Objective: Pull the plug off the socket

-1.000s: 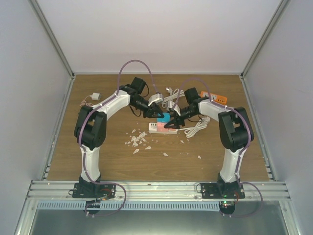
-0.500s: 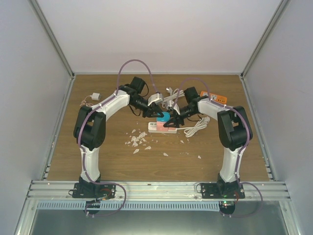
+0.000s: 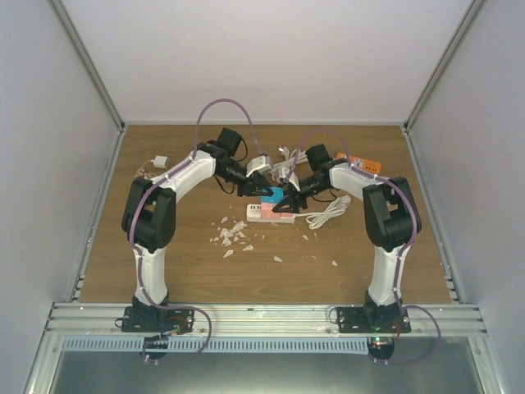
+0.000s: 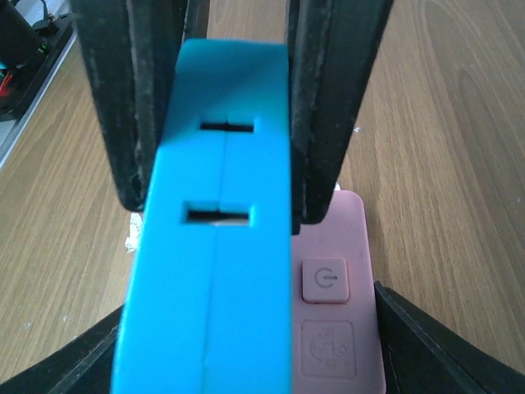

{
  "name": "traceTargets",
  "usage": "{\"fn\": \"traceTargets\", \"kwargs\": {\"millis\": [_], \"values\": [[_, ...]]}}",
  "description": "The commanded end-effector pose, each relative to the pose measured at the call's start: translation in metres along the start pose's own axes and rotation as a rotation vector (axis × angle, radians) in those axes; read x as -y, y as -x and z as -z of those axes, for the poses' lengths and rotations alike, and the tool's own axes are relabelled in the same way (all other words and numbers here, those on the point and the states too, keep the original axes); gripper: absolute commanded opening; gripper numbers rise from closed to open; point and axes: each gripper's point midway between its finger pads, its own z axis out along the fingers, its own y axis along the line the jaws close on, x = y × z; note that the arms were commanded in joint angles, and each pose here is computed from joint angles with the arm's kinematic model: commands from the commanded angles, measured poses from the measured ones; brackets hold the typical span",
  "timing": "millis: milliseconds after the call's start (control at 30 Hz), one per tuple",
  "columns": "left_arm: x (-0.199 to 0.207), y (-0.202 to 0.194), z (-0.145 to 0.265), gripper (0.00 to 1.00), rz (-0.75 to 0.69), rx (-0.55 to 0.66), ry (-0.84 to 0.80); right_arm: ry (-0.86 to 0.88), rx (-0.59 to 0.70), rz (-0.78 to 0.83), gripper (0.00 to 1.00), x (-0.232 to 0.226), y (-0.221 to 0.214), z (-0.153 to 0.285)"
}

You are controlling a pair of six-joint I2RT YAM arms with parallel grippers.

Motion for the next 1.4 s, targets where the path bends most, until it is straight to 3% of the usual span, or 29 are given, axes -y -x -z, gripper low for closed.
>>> {"fn": "traceTargets", "kwargs": {"millis": [0, 600, 1367], "values": [[0.047, 0.044, 0.018, 0.00, -0.056, 0.141, -0.128, -0.040, -0.038, 0.051, 0.46, 0.017, -0.004, -0.010], [0.060, 0.035, 0.032, 0.00, -0.021, 0.144, -0.133, -0.017, -0.091, 0.096, 0.45, 0.001, -0.008, -0.041], [0.066, 0.036, 0.040, 0.00, -0.029, 0.182, -0.131, -0.023, -0.096, 0.079, 0.44, 0.006, -0.009, -0.045]]}}
